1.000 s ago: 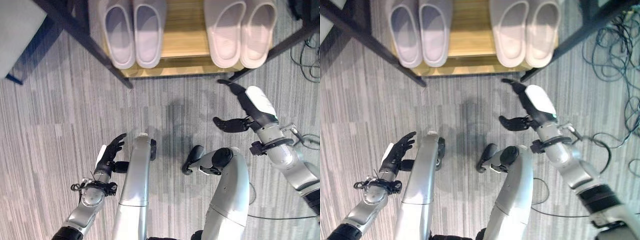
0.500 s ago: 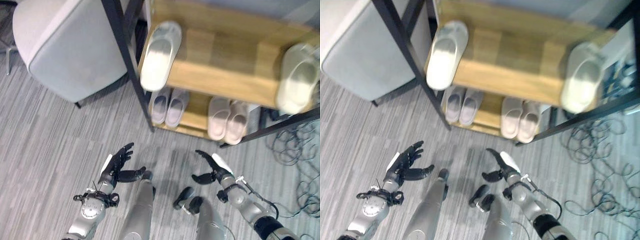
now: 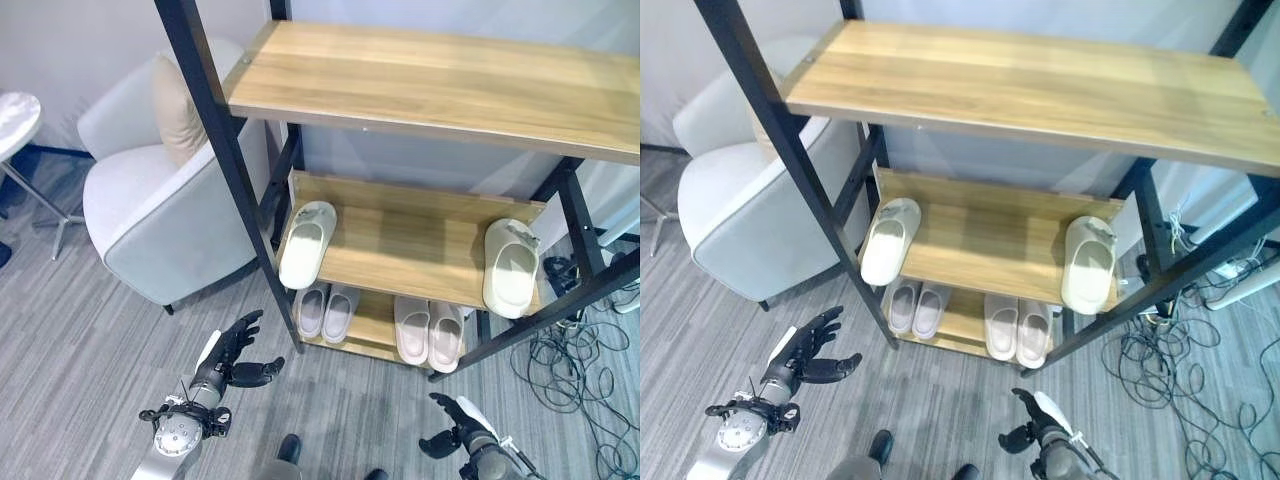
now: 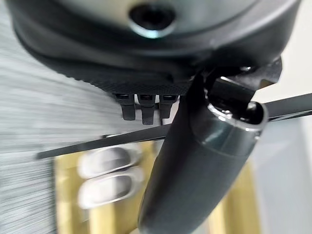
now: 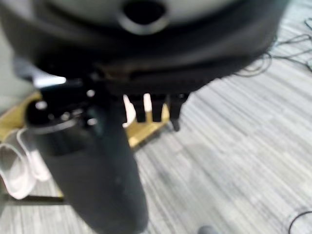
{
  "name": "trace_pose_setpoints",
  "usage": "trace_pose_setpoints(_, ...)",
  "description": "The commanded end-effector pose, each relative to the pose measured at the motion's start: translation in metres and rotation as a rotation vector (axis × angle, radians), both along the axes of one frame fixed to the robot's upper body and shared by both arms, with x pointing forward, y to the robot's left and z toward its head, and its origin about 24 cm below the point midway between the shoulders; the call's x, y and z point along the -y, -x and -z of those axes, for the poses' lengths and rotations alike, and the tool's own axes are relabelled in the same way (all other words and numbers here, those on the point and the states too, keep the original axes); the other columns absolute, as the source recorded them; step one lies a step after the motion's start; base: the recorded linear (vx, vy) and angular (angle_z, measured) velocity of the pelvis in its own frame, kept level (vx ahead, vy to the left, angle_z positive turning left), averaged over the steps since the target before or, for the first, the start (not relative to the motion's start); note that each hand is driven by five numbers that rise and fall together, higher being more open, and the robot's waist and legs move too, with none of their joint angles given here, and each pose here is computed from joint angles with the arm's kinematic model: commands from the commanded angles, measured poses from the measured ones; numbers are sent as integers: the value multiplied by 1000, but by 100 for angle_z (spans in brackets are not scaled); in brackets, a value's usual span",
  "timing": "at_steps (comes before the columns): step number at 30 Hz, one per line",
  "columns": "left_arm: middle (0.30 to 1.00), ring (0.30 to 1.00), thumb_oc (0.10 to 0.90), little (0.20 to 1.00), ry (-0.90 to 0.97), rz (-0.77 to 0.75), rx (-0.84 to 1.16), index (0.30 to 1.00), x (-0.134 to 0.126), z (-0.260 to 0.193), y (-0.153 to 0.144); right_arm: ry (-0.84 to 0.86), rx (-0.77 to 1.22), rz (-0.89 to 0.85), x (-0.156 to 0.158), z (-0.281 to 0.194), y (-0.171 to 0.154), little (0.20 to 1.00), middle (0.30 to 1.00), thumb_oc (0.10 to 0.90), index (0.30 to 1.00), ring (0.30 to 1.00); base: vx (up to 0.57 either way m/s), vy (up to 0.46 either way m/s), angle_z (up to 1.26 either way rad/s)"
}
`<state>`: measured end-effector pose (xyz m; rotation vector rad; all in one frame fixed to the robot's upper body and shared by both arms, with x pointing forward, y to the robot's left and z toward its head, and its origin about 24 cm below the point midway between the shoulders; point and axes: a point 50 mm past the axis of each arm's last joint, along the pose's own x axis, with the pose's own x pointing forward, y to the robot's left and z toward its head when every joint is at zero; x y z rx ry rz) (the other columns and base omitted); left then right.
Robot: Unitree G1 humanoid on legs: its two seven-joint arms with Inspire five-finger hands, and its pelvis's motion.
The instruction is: Arrange the slippers neatly on the shoe rack.
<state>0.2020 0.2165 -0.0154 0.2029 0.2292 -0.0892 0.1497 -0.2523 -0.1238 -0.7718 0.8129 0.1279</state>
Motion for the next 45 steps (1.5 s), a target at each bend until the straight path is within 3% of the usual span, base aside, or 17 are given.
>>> trace_pose_setpoints(1,900,900,800,900,12,32,172,900,9,-29,-13,20,79,15,8,-11,-13,900,900,800,900,900,53,14,-16)
trace_pose_setpoints(11,900,900,800,900,85,43,255,900,29,-45,-25,-3,36,19,-4,-1,1,900,900,800,900,900,65,22,-5)
trace_pose_setpoints(21,900,900,800,900,37,52,407,900,37,-75,-43,-1,39,-19,-9,-2,1,900,900,800,900,900,7,13,-16)
trace_pose_setpoints(41,900,900,800,900,-404,-65,712,900,12,-145,-95,24,65,-105,-2,-12,-8,900,900,800,900,900,5,15,-6)
trace_pose_setpoints(45,900,900,800,900,-569,-71,761,900,4,-167,-110,1,77,-103,-1,-16,-15,900,900,800,900,900,-33,2,-4)
